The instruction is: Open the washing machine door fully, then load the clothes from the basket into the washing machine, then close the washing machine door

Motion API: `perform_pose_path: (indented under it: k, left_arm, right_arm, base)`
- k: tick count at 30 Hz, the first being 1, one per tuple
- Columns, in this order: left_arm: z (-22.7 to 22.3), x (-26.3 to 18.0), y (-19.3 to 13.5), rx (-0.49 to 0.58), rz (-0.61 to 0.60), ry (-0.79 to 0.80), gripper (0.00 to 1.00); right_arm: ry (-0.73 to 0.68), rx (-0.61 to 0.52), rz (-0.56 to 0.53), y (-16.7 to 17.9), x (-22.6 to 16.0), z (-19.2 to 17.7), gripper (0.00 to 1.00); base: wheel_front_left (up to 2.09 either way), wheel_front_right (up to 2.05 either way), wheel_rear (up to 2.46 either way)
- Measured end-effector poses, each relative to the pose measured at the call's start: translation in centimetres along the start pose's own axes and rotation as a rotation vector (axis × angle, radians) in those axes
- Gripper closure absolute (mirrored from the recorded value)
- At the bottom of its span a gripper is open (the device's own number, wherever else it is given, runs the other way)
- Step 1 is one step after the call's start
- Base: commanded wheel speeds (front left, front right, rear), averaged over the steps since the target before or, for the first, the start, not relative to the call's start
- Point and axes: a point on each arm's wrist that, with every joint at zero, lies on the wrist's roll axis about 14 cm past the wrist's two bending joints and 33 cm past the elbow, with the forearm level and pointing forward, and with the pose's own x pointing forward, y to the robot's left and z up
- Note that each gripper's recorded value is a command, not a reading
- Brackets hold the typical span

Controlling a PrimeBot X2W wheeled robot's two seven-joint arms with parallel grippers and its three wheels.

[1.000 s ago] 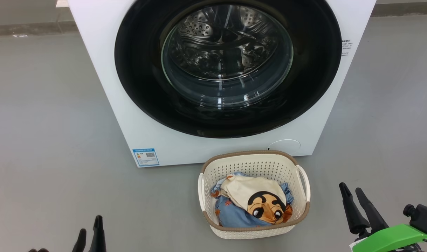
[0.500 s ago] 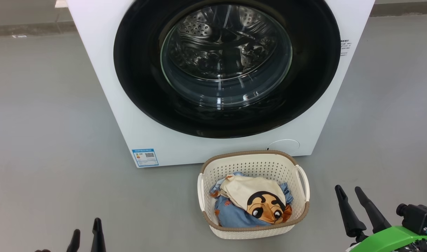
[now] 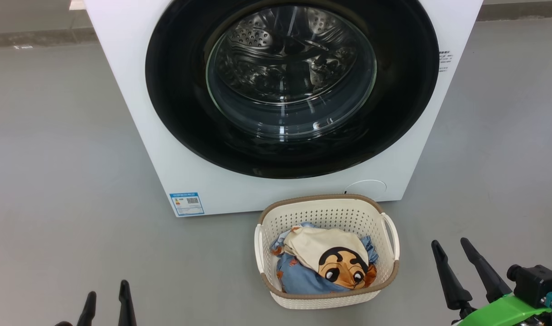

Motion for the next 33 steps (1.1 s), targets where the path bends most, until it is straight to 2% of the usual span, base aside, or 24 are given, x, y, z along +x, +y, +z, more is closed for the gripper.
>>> perform_pose_path:
  k: [10,27,33]
  left_arm:
    - [1.1,-0.1,-0.3,0.142,-0.016,-0.047,0.00]
    - [2.4,-0.8,-0.9,0.368,-0.051,-0.118,0.00]
    - [2.2,-1.0,-0.8,0.385,-0.050,-0.114,0.00]
  right_arm:
    - [-0.018,-0.091,0.010,0.0,-0.3,0.3,0.00]
    - [-0.074,-0.329,0.072,0.8,-0.4,1.8,0.00]
    - [-0.076,-0.345,0.078,0.9,-0.3,1.8,0.00]
  base:
    - [0.00,0.00,0.00]
    - [0.00,0.00,0.00]
    - [0.00,0.00,0.00]
